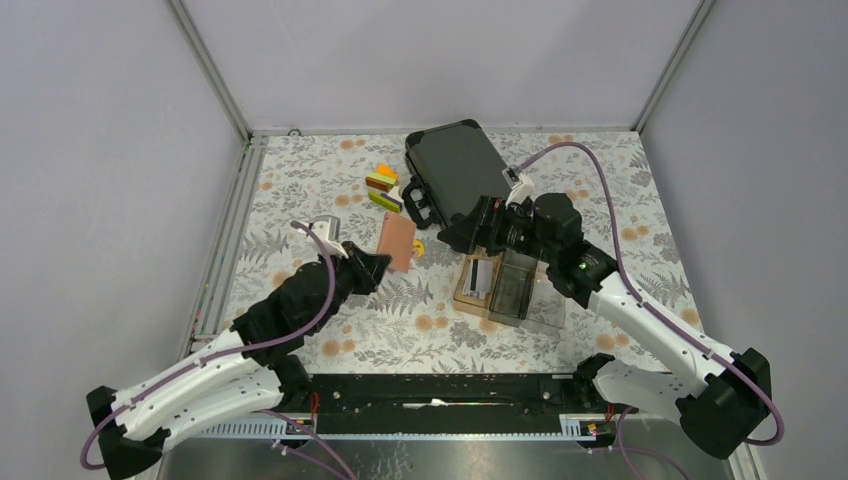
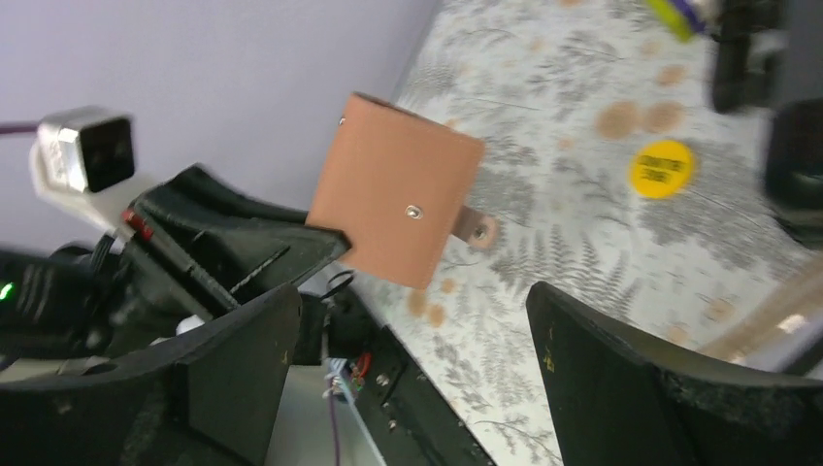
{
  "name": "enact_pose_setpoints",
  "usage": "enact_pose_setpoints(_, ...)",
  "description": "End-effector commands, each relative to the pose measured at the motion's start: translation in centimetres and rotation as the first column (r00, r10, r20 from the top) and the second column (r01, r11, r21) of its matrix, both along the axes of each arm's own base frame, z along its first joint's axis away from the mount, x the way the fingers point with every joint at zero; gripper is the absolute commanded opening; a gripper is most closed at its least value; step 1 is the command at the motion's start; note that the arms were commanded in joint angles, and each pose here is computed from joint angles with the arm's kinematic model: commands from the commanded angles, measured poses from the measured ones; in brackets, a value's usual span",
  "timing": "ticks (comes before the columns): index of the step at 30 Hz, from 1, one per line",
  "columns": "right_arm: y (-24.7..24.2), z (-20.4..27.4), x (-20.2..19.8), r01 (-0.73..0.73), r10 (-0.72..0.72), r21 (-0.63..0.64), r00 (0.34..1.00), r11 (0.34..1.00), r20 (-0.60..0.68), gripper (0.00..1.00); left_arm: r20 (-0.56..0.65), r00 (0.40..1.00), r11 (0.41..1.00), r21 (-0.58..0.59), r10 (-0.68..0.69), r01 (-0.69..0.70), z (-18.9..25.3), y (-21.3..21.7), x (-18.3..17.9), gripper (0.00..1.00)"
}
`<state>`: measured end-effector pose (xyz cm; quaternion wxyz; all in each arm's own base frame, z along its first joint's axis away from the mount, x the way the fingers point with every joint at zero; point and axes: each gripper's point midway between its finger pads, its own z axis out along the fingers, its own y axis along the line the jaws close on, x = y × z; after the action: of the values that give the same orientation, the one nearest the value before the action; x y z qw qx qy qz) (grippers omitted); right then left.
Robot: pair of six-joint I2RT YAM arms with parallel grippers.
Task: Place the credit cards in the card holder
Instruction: Close the card holder.
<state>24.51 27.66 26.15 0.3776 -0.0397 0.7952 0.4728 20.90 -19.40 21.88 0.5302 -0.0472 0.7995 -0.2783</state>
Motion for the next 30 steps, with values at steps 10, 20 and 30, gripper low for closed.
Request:
enact_pose_setpoints(10, 2.6, 4.5, -1.8, -0.200, 0.183, 0.165, 0.977, 0.966, 0.111, 0.92, 0.295, 0.894, 0.772, -0.456, -0.339, 0.443, 12.1, -5.3, -4.9, 0.00)
enact_pose_setpoints(20, 4.6, 7.7, -3.2, -0.358, 0.323, 0.293, 0.932, 0.887, 0.162, 0.68, 0.266, 0.867, 0.705, -0.506, -0.421, 0.497, 11.1, -7.1, -5.5, 0.00)
enact_pose_setpoints(30, 5.2, 6.5, -3.9, -0.442, 0.423, 0.220, 0.897, 0.869, 0.129, 0.00, 0.178, 0.859, 0.743, -0.438, -0.480, 0.506, 9.7, -7.6, -5.2, 0.75)
